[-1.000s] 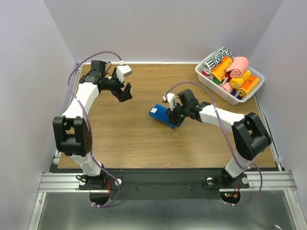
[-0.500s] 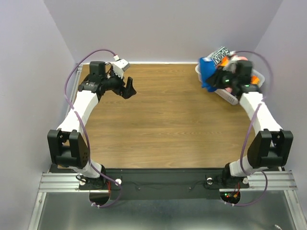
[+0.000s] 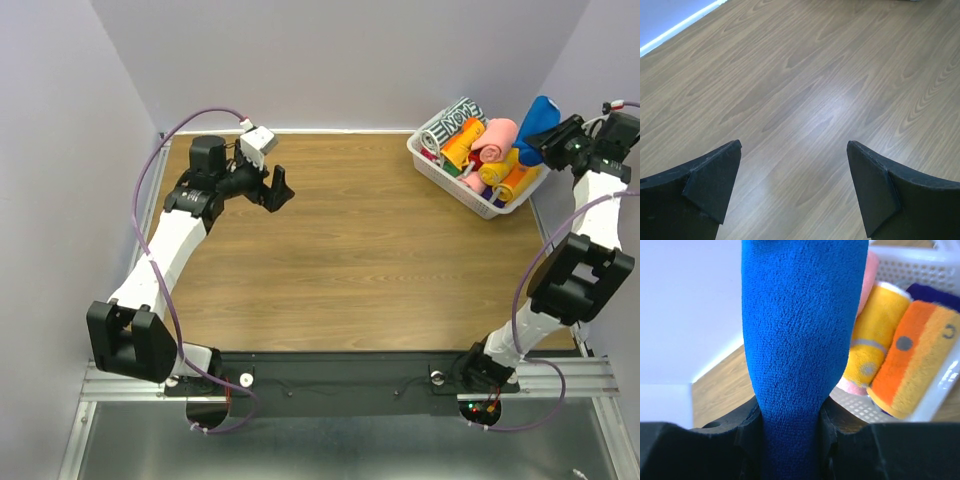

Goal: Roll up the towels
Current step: Place the rolled towel into the container

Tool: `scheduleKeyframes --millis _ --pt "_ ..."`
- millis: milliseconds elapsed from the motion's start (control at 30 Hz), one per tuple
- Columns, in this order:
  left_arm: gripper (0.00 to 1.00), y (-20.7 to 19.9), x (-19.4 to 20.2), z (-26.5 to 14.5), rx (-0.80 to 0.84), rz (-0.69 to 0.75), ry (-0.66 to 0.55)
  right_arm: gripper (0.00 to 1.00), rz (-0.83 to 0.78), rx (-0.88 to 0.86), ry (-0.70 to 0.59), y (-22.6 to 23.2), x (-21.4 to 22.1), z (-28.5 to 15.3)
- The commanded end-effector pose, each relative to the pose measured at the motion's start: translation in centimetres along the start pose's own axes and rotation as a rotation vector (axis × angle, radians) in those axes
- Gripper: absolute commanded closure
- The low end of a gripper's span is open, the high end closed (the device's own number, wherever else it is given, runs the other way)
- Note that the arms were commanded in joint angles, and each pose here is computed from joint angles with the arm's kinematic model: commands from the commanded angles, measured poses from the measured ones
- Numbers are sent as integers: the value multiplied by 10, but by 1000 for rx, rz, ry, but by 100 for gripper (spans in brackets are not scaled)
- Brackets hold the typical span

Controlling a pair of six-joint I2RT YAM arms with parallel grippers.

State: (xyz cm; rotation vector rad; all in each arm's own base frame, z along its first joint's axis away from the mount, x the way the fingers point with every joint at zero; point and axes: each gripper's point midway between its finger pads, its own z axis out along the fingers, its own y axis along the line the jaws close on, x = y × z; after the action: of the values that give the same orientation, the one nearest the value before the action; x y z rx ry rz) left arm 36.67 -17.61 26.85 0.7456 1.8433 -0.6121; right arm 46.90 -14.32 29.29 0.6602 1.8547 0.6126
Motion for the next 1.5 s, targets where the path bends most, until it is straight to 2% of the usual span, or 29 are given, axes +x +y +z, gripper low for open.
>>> scheduleKeyframes --millis 0,233,667,733,767,867,933,967,1067,1100,1300,1367,1400,1467 --pt "1 4 -8 -1 -32 9 -41 99 69 -35 12 10 -8 15" --pt "1 0 1 0 -15 14 -41 100 184 20 49 -21 3 43" --pt "1 3 10 5 -16 13 -23 99 216 52 74 -62 20 78" --pt "1 3 10 5 -18 11 -22 89 225 65 79 -68 24 81" --pt "1 4 11 6 -19 9 -18 80 236 72 85 -72 27 83" --pt "1 5 9 6 -27 7 -22 73 239 92 84 -78 30 85" --pt "1 6 9 6 -27 6 -22 64 255 101 91 -84 34 89" --pt "1 7 10 7 -31 4 -19 53 267 111 93 -87 36 90" --pt "1 7 10 6 -37 3 -19 32 289 126 99 -89 43 86" --pt "1 7 10 5 -39 2 -18 21 298 126 99 -88 43 85" --pt "1 8 9 6 -41 1 -20 17 298 134 74 -78 40 71" --pt "1 7 9 6 -38 -4 -21 9 290 155 52 -79 36 68" --pt "1 7 10 5 -39 -7 -18 0 274 159 37 -76 32 63" --pt "1 7 7 4 -44 -1 -25 0 260 186 2 -75 25 57"
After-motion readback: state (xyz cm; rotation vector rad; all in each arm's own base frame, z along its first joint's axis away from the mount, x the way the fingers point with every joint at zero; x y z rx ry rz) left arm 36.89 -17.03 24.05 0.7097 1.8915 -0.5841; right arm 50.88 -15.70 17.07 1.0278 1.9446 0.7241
